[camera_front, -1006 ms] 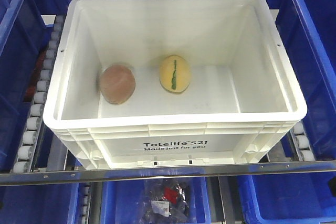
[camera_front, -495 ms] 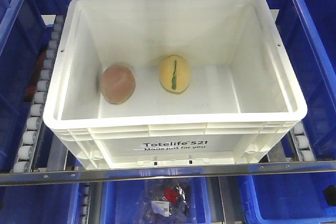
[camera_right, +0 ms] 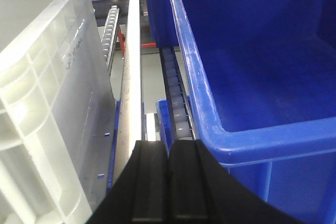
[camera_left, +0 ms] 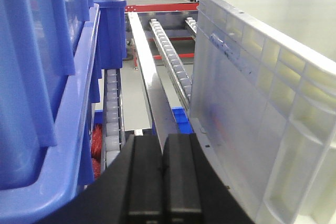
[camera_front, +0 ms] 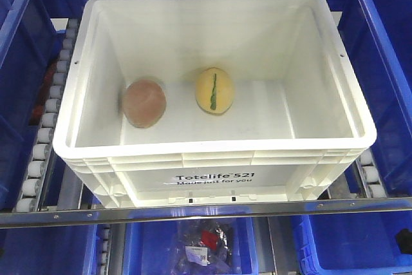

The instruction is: Place moving items into box and shelve

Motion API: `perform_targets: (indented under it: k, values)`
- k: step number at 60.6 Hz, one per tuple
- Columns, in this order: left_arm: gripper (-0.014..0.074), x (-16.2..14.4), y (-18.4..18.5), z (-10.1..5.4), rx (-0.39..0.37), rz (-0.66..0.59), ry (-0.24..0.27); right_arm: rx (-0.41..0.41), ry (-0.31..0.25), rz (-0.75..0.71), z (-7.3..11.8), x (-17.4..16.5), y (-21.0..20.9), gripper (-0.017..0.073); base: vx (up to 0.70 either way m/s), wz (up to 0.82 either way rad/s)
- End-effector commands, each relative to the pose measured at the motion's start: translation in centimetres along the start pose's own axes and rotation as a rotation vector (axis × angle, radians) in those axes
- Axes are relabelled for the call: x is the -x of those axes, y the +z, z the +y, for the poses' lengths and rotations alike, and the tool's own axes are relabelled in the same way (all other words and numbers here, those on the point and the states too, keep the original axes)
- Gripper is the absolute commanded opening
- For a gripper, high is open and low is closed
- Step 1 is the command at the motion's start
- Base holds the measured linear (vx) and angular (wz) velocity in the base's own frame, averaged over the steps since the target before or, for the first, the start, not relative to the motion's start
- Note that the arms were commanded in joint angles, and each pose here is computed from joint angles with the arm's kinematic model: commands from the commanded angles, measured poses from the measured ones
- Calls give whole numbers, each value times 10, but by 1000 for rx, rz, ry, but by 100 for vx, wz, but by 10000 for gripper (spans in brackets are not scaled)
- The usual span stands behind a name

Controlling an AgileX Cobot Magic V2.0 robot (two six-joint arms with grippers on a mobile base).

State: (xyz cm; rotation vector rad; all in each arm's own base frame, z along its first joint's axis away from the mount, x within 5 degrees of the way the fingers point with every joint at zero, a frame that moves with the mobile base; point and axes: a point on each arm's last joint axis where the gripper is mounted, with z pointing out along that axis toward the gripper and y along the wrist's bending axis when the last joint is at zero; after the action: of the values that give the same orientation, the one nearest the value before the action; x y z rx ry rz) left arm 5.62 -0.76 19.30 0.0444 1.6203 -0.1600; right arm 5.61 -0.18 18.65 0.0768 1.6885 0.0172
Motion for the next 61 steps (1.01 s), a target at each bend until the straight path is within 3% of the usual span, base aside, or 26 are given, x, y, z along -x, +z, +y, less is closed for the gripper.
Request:
perform_targets:
  k: [1, 61]
  values:
    - [-6, 1, 0, 0, 0, -70, -10, 1, -19, -111, 0, 7, -2, -9, 0, 0]
    - [-6, 1, 0, 0, 0, -70, -10, 0, -19, -95, 0, 6, -1, -8, 0, 0]
